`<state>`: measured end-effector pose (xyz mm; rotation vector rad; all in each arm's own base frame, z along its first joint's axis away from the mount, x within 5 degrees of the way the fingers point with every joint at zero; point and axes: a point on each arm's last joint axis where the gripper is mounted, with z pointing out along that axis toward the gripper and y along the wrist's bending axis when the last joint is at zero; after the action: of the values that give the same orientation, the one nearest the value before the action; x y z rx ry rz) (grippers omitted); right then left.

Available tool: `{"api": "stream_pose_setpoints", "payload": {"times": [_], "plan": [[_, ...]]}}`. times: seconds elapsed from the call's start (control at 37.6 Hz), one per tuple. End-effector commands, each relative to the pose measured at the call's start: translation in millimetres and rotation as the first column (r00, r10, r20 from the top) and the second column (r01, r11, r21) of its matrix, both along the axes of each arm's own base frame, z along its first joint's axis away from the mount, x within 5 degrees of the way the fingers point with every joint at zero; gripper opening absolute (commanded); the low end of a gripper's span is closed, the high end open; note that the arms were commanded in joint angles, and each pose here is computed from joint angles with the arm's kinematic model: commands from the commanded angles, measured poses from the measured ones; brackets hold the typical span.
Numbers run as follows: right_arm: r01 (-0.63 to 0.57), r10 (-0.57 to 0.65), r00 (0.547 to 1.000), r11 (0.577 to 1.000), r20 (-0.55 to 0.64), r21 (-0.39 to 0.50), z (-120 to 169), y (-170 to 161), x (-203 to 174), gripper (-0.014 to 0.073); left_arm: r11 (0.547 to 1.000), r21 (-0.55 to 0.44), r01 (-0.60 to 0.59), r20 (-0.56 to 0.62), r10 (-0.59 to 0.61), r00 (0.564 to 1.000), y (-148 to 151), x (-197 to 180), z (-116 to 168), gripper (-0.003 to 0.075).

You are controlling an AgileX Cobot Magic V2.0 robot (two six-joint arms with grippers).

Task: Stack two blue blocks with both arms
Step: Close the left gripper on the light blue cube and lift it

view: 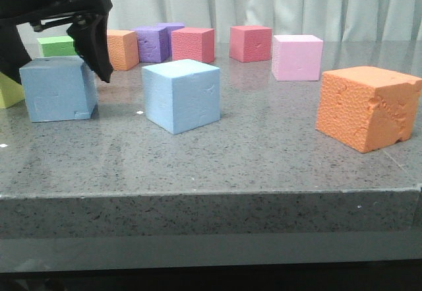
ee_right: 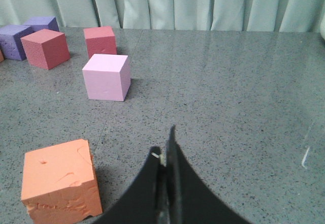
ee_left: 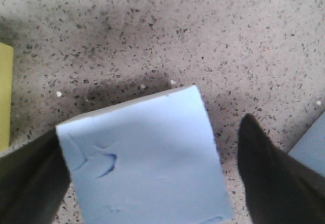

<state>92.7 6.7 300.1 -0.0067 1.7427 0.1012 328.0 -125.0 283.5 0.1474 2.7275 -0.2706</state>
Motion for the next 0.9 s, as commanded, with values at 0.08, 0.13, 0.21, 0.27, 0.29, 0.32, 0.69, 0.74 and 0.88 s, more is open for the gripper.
{"api": "stream_pose_setpoints", "payload": {"times": [0.08, 0.13, 0.21, 0.27, 0.29, 0.32, 0.69, 0.74, 0.88], "plan": [[0.011, -0.010, 0.994, 1.000, 0.111, -0.006, 16.7, -1.1, 0.4, -0.0068, 0.999, -0.043, -0.011, 0.095, 0.015, 0.995, 1.3, -0.9, 25.3, 0.0372], [0.011, -0.010, 0.994, 1.000, 0.111, -0.006, 16.7, -1.1, 0.4, -0.0068, 0.999, -0.040, -0.011, 0.088, 0.014, 0.996, 1.4, -1.5, 25.6, 0.0311], [0.011, -0.010, 0.994, 1.000, 0.111, -0.006, 16.7, -1.1, 0.4, -0.0068, 0.999, -0.037, -0.008, 0.080, 0.011, 0.997, 1.6, -2.4, 31.2, 0.0244], [0.011, -0.010, 0.994, 1.000, 0.110, -0.006, 16.6, -1.1, 0.4, -0.0068, 0.999, -0.038, -0.004, 0.083, 0.007, 0.996, 1.3, -2.0, 38.8, 0.0221], [0.011, -0.010, 0.994, 1.000, 0.110, -0.006, 16.6, -1.1, 0.4, -0.0068, 0.999, -0.035, 0.000, 0.080, 0.003, 0.997, 1.3, -2.4, 42.1, 0.0216], [0.011, -0.010, 0.994, 1.000, 0.110, -0.006, 16.6, -1.1, 0.4, -0.0068, 0.999, -0.035, 0.007, 0.088, -0.003, 0.996, 1.1, -2.0, 47.7, 0.0213], [0.010, -0.010, 0.994, 1.000, 0.105, -0.007, 16.2, -1.0, 0.4, -0.0068, 0.988, -0.013, 0.153, 0.148, -0.149, 0.978, -18.3, -16.4, 111.6, 0.0209], [0.010, -0.009, 0.995, 1.000, 0.102, -0.007, 16.0, -1.0, 0.4, -0.0068, 0.984, -0.014, 0.175, 0.157, -0.171, 0.973, -24.3, -20.2, 117.0, 0.0209], [0.010, -0.009, 0.995, 1.000, 0.102, -0.007, 16.0, -1.0, 0.4, -0.0068, 0.973, -0.023, 0.230, 0.190, -0.222, 0.956, -42.0, -28.2, 124.1, 0.0209]]}}
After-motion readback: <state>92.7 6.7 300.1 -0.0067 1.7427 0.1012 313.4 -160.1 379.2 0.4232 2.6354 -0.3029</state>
